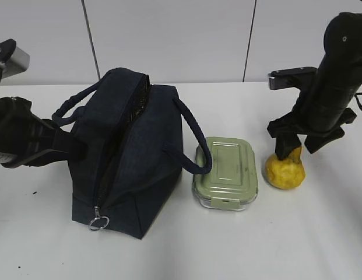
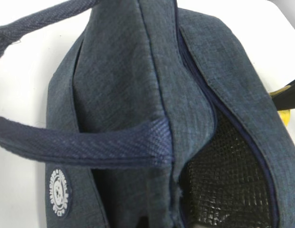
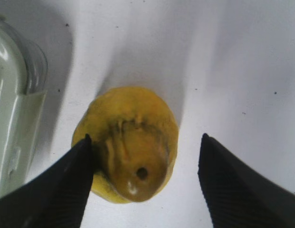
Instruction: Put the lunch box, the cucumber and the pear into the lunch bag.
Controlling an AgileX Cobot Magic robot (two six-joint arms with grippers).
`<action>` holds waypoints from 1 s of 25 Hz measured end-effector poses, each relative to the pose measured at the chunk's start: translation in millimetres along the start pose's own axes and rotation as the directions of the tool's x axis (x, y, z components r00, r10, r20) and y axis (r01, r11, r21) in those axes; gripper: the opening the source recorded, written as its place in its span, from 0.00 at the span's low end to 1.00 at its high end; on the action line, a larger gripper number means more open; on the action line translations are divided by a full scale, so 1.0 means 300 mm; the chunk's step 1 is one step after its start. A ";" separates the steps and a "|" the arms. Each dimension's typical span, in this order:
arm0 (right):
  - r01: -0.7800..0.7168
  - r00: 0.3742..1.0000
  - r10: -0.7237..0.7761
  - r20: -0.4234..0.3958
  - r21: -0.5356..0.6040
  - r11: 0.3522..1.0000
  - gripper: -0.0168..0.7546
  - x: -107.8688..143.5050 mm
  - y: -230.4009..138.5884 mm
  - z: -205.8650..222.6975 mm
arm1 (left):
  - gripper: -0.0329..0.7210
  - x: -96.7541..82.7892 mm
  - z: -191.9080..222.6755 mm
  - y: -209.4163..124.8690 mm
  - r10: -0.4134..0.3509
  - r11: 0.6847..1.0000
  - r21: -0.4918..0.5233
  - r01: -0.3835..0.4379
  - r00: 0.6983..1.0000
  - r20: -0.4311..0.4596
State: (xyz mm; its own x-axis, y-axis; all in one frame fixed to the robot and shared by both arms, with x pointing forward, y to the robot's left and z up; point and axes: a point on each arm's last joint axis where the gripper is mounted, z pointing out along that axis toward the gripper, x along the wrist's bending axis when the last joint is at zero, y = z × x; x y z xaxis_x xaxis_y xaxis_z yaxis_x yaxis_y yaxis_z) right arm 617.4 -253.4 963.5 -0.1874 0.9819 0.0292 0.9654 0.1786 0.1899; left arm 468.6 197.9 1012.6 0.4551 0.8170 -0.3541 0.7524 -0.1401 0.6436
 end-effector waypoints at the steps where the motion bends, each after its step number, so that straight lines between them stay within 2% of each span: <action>1: -0.015 1.000 0.015 -0.017 0.008 1.000 0.71 -0.010 -0.001 0.010 | 0.02 0.000 0.000 0.000 0.000 1.000 0.000 0.000 1.000 0.000; 5: -0.005 0.997 0.005 -0.082 0.004 1.000 0.64 -0.013 0.001 0.019 | 0.02 0.000 0.000 0.000 0.000 1.000 0.000 0.000 1.000 0.000; 11: 0.010 0.994 -0.010 -0.113 -0.001 1.000 0.31 -0.004 0.003 0.022 | 0.02 0.000 0.000 0.000 0.000 1.000 0.001 0.000 1.000 0.001; 15: 0.022 0.994 -0.027 -0.111 -0.049 0.999 0.26 0.000 0.003 -0.039 | 0.02 0.000 0.000 0.000 0.000 1.000 0.001 0.000 1.000 0.002; 17: 0.043 0.988 -0.064 -0.141 -0.147 0.988 0.25 0.016 0.012 -0.141 | 0.02 -0.001 0.000 -0.001 0.000 1.000 0.002 0.000 1.000 0.002; 20: 0.078 0.951 -0.178 -0.253 -0.362 0.929 0.25 0.076 0.033 -0.339 | 0.02 -0.001 0.000 -0.001 0.000 1.000 0.003 0.000 1.000 0.003; 23: 0.107 0.854 -0.361 -0.375 -0.552 0.827 0.25 0.194 0.051 -0.501 | 0.02 -0.001 0.000 -0.001 0.000 1.000 0.003 0.000 1.000 0.003; 25: 0.122 0.781 -0.458 -0.424 -0.616 0.778 0.25 0.297 0.061 -0.545 | 0.02 -0.001 0.000 -0.001 0.001 1.000 0.003 -0.001 1.000 0.003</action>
State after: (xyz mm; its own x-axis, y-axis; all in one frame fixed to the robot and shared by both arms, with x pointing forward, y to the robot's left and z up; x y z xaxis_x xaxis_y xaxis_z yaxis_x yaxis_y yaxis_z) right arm 588.6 -173.0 1129.9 -0.6656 0.6580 0.3522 0.6171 0.2198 0.7556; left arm 468.3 197.7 1012.6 0.4569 0.8155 -0.3554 0.7535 -0.1424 0.6418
